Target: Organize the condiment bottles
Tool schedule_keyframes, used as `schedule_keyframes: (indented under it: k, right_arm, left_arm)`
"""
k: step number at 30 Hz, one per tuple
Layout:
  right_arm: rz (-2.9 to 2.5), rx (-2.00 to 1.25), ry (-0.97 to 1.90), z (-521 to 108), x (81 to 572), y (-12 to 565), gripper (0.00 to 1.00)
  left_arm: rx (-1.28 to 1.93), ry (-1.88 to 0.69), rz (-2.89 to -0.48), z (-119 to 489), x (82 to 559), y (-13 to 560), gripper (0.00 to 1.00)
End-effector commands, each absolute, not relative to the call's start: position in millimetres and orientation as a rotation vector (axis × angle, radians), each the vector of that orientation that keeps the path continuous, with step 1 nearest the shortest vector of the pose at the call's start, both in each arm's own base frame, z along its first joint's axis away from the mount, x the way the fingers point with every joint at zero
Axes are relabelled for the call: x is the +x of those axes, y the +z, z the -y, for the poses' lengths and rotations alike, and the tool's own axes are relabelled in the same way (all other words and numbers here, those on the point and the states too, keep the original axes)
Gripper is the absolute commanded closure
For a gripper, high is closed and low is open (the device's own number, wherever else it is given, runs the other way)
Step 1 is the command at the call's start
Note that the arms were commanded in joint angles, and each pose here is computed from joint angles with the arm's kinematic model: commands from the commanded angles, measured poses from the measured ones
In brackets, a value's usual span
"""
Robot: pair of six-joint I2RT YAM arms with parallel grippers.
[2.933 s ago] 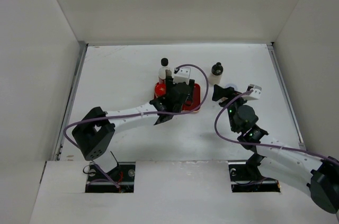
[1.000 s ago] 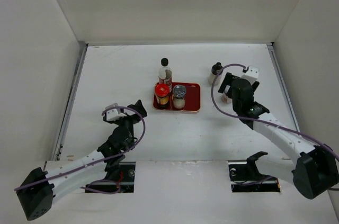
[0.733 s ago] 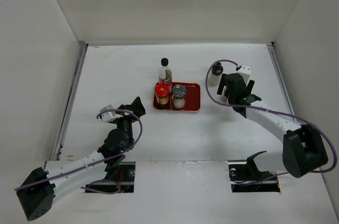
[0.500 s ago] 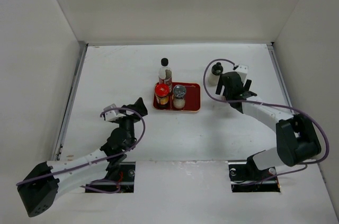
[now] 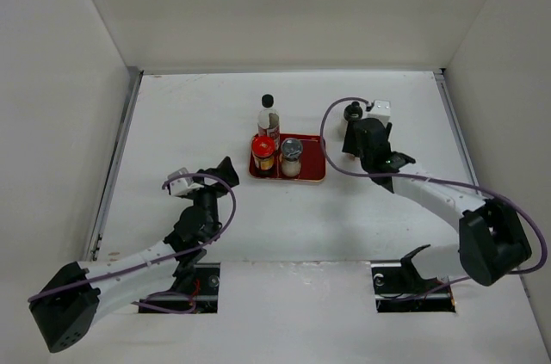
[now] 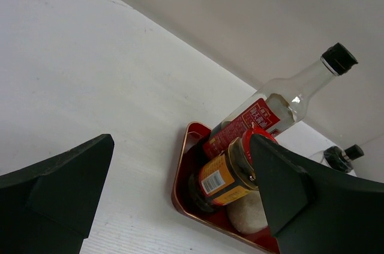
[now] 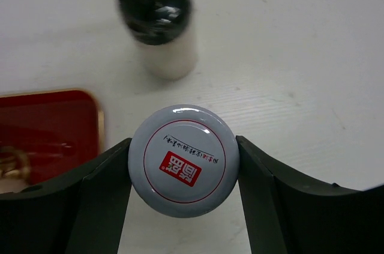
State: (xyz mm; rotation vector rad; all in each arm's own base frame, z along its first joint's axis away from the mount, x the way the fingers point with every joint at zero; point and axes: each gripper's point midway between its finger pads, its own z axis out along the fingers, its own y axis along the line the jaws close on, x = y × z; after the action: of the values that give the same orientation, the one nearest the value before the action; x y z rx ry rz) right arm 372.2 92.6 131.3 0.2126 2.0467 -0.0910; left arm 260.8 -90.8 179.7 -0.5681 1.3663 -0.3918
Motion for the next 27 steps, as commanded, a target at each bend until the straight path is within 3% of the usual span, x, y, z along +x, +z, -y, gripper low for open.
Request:
schedule_keyframes:
  k: [1, 14, 27]
  right_arm:
    - [-1.782, 0.213, 0.123, -138.2, 399.7, 228.1, 0.5]
    - [-1.8, 0.1, 0.268, -225.3, 461.3, 215.1, 0.5]
    - [-1.91, 0.065, 0.299, -250.0, 447.1, 162.9, 0.48]
  left_arm:
    - [-0.575, -0.402, -1.361, 88.4, 260.0, 171.9, 0.0]
    - [-0.567, -0.388, -1.374, 89.0, 261.2, 168.2, 0.0]
    - [-0.557, -0.381, -1.386, 91.4, 262.5, 166.6, 0.0]
